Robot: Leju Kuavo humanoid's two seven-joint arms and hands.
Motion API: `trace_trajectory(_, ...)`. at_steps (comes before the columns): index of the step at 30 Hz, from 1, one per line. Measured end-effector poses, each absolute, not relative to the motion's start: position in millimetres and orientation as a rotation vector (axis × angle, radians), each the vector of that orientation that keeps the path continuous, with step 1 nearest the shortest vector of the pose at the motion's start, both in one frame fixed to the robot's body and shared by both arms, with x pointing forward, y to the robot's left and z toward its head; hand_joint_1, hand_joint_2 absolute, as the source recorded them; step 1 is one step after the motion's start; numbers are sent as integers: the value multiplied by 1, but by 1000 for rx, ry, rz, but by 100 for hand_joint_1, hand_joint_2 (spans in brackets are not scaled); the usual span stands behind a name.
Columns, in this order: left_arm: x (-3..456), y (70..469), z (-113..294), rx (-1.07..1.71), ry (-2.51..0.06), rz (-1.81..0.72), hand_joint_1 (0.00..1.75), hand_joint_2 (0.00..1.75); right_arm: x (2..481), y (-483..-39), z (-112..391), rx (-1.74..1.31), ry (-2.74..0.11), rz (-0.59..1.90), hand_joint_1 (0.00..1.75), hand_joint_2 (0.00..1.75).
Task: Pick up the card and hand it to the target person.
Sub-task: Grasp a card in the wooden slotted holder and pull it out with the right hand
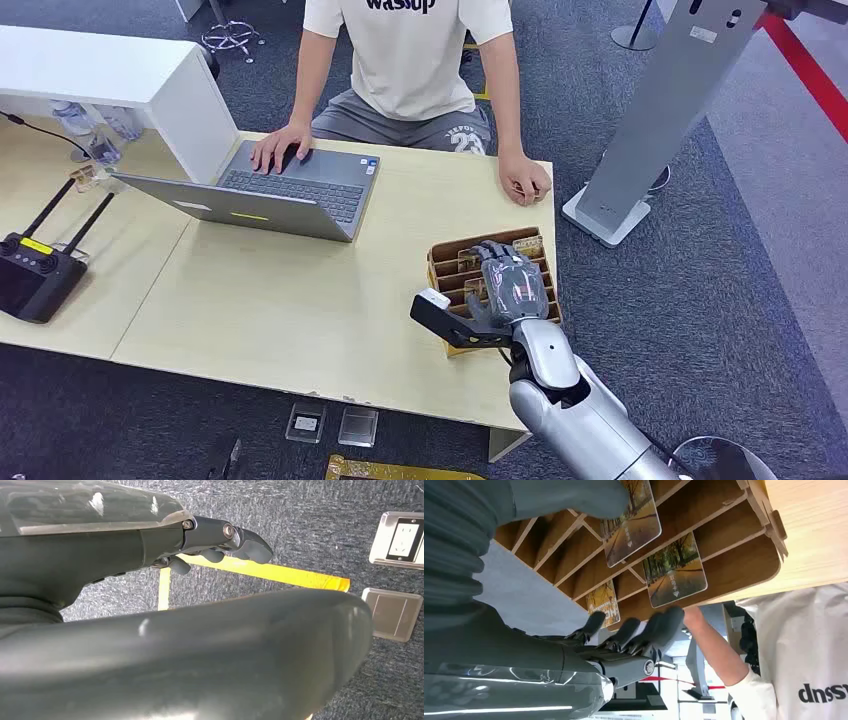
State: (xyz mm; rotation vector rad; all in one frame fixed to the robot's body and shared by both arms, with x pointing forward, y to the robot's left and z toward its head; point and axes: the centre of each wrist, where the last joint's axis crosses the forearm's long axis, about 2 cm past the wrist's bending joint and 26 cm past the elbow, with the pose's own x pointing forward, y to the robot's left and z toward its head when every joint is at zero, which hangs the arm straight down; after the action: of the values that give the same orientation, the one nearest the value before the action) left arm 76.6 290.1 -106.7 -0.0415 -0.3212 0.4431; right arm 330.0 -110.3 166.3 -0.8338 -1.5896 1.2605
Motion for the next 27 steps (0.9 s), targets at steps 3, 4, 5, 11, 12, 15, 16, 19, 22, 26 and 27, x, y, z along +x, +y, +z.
trace_trajectory(3,77,290,-107,-41,-321,442,0,0,331,-111,165,-834,-1583,1263,52,175)
trace_trajectory(4,77,290,-107,-41,-321,441,0,0,331,-111,165,-833,-1579,1263,53,175)
trace_trajectory(5,76,290,-107,-42,-321,441,0,0,331,-111,164,-831,-1575,1263,55,175)
trace_trajectory(11,76,290,-107,-41,-320,441,0,0,331,-111,160,-826,-1551,1265,55,175)
trace_trajectory(12,76,290,-107,-41,-320,441,0,0,331,-111,160,-826,-1549,1266,55,175)
trace_trajectory(15,76,290,-107,-41,-320,441,0,0,331,-112,158,-826,-1546,1267,57,175)
trace_trajectory(16,76,290,-107,-41,-320,441,0,0,331,-112,158,-826,-1546,1268,60,175)
trace_trajectory(19,76,290,-107,-41,-318,441,0,0,331,-112,156,-825,-1550,1274,75,175)
trace_trajectory(22,75,290,-107,-41,-315,442,0,0,332,-112,155,-826,-1548,1281,91,175)
trace_trajectory(26,75,290,-107,-41,-314,442,0,0,333,-112,154,-823,-1549,1286,103,175)
trace_trajectory(27,75,290,-107,-41,-314,442,0,0,334,-112,155,-822,-1550,1285,106,175)
